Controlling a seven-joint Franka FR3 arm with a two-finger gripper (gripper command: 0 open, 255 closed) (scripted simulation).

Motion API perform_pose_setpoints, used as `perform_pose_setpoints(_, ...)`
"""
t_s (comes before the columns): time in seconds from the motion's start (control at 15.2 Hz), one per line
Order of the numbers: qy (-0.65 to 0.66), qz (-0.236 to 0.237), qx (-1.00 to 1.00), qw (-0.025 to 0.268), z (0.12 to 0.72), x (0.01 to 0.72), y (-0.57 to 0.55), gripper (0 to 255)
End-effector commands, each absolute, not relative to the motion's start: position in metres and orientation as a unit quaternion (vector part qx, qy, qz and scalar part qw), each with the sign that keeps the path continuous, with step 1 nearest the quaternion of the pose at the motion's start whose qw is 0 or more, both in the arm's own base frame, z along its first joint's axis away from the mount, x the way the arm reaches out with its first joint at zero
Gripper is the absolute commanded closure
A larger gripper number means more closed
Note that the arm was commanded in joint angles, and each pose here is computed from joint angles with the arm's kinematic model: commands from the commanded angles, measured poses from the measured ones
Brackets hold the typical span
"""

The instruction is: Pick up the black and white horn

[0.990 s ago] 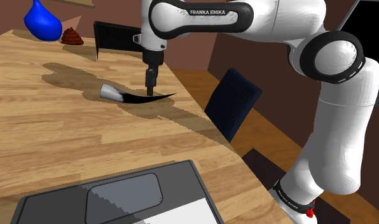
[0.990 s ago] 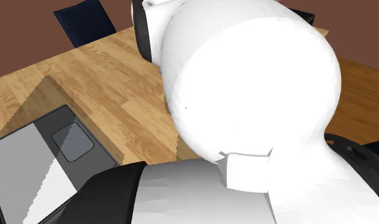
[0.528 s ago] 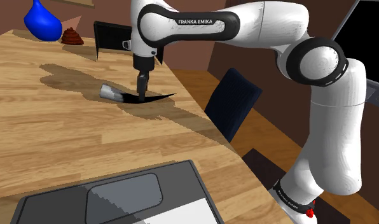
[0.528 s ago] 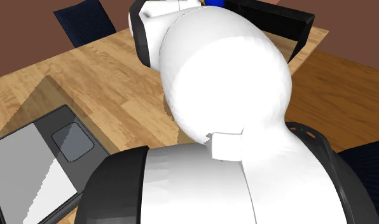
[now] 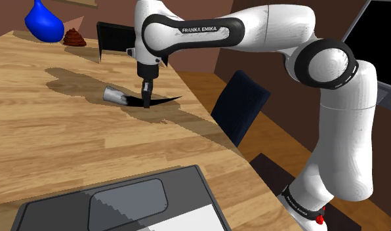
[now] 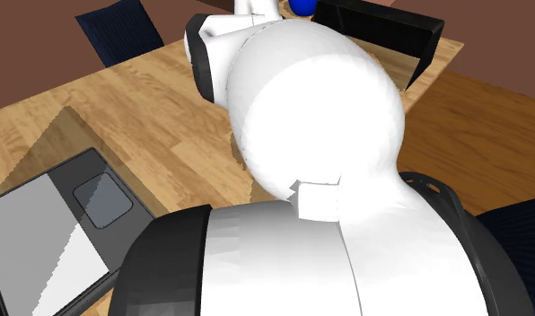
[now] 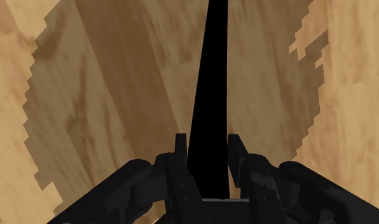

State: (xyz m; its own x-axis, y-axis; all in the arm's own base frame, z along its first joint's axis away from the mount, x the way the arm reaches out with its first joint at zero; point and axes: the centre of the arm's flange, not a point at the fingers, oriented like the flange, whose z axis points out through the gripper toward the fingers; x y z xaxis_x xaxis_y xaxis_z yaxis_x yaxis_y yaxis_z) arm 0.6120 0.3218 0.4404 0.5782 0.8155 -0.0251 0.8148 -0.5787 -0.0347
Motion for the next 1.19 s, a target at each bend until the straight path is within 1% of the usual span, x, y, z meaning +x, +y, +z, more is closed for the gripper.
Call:
perform_pose_setpoints(0.0, -0.459, 0.019, -0.888, 0.010, 0.440, 0.612, 0.322, 255)
perform_pose_setpoints(0.33, -0.459, 0.019, -0.888, 0.010, 0.441, 0.612, 0.322, 255)
perform_pose_setpoints(1.12, -0.459, 0.019, -0.888, 0.010, 0.504, 0.612, 0.322, 255)
